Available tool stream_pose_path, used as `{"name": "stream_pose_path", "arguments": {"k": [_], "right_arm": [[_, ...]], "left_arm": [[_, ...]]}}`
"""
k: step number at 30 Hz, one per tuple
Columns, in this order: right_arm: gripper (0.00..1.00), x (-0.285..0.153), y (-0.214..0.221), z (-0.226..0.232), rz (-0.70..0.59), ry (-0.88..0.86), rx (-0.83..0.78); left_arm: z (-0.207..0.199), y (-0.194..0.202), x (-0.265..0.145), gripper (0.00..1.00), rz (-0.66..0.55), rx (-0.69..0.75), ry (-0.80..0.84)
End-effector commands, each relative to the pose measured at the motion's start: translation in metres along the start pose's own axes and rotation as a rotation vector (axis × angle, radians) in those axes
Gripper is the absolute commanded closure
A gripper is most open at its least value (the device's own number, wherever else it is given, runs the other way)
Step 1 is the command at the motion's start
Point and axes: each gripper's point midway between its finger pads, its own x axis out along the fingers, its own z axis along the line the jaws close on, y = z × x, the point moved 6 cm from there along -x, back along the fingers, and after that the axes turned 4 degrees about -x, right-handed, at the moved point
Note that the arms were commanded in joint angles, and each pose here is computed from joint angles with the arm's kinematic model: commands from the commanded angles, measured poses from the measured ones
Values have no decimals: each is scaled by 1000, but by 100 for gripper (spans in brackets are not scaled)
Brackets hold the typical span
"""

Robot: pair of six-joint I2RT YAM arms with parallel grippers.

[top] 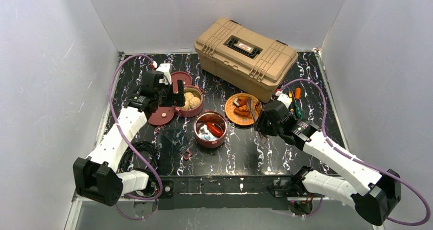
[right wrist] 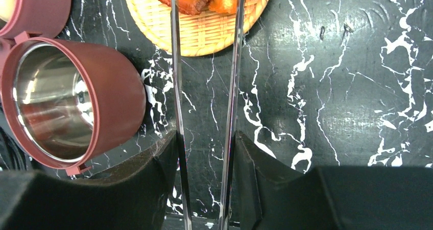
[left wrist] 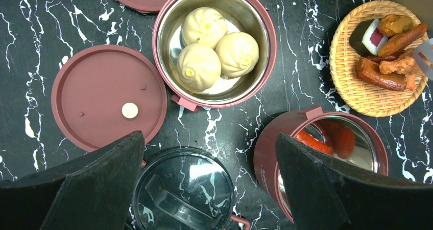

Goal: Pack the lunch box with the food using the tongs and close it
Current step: Pick up the fake food from the plate.

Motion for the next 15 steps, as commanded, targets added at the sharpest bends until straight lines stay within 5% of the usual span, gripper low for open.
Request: {"name": "stream_pose_path", "arguments": {"k": [1,15], "right_arm": [[51,0,-9,8,-61,-51,39],[58,0,-6,12,-43,-96,74]], "left_arm": [[-2,-7,-5,2,-6,-3,5],[-1,-7,-5,2,-8,-4,-2]]}}
